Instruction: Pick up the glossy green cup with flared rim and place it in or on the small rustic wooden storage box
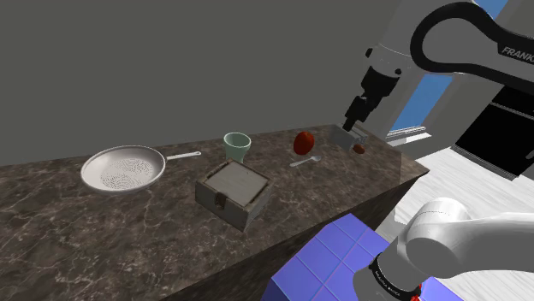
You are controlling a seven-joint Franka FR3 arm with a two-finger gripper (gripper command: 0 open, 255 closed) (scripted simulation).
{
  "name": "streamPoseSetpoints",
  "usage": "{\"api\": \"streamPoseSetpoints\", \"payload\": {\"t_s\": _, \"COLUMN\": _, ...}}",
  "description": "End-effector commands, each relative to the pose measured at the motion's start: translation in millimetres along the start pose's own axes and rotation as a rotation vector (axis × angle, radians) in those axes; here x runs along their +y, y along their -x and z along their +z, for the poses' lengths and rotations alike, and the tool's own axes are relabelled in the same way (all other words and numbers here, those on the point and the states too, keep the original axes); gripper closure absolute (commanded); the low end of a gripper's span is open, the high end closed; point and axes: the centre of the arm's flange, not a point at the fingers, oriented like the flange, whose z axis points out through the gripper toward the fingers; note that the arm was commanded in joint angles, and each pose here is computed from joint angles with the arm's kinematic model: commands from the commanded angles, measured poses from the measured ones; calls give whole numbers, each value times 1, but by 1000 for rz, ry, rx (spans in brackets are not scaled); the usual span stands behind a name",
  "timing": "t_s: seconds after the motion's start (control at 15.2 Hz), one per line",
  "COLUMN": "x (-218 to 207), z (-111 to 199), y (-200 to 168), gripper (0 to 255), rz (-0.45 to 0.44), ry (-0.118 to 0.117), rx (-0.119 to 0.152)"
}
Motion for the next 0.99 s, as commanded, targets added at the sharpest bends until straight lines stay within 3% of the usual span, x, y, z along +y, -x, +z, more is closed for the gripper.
{"api": "streamPoseSetpoints", "payload": {"t_s": 0.0, "x": 0, "z": 0, "y": 0, "gripper": 0, "rz": 0, "ry": 0, "rx": 0}}
{"api": "streamPoseSetpoints", "payload": {"t_s": 0.92, "x": -85, "z": 90, "y": -141, "gripper": 0, "rz": 35, "ry": 18, "rx": -13}}
